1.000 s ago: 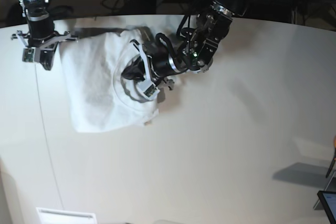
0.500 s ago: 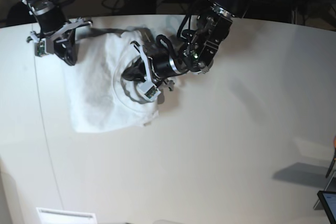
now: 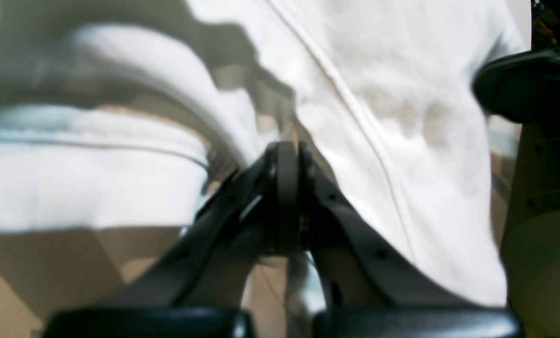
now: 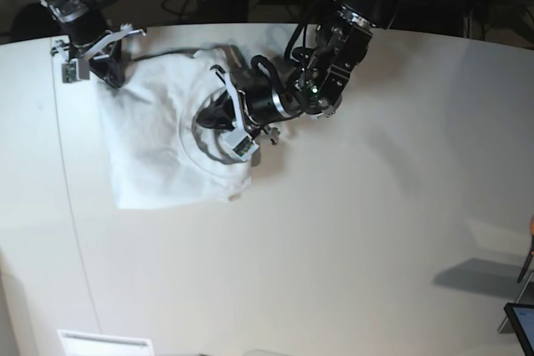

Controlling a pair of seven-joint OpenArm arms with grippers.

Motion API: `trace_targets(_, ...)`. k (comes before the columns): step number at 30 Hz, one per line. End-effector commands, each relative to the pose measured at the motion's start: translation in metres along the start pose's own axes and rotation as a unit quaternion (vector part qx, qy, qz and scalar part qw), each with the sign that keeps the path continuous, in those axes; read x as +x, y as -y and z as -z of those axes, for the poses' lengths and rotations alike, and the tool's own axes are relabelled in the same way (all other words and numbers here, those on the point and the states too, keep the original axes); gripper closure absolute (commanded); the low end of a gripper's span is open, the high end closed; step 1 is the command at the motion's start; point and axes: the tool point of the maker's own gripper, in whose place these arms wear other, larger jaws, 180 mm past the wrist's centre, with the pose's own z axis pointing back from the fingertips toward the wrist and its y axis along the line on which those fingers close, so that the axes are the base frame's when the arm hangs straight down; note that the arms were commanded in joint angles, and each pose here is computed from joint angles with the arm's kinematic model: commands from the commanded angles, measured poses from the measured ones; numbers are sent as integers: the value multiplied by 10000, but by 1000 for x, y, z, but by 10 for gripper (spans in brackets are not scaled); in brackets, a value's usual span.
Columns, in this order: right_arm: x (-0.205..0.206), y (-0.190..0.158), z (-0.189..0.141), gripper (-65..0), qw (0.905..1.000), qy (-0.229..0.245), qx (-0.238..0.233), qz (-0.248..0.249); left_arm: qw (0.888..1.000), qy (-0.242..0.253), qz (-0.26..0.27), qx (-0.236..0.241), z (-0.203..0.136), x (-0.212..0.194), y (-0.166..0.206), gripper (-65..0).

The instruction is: Fold the T-shirt properly

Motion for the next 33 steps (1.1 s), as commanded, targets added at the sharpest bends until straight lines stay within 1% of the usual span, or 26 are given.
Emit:
trace_targets(1, 8, 2, 1, 0, 9999, 169, -10, 3, 9989, -328, 137, 297, -3, -11, -17, 0)
trace_targets(4, 9, 11, 0, 0, 9998, 113, -30, -138, 9985, -433, 59, 316, -2, -20, -19, 0)
trace_targets(6, 17, 12, -1, 0, 9995, 189, -24, -251, 9985, -432, 69, 328, -2, -19, -21, 0)
trace_targets(12, 75, -8, -15, 0, 9931, 858, 108, -792, 9990, -305, 132, 313, -3, -9, -19, 0)
trace_targets(14, 90, -13, -17, 0, 9904, 1056, 124, -881, 9993, -139, 223, 276, -5, 5, -14, 0)
trace_targets(17, 103, -14, -13, 0, 9883, 1211, 128, -919, 9990, 69, 337, 275, -9, 22, -11, 0)
trace_targets(20, 106, -13, -8, 0, 9885, 1170, 116, -947, 9977, 395, 349, 432, -20, 43, -18, 0)
trace_targets(26, 112, -12, -3, 0, 9888, 1126, 102, -978, 9933, 861, 613, 462, -33, 80, -12, 0)
trace_targets(29, 114, -12, -2, 0, 9885, 1149, 103, -983, 9917, 1048, 630, 405, -29, 97, -7, 0)
trace_targets(33, 114, -12, -2, 0, 9883, 1155, 111, -985, 9918, 1101, 535, 378, -16, 109, -10, 0)
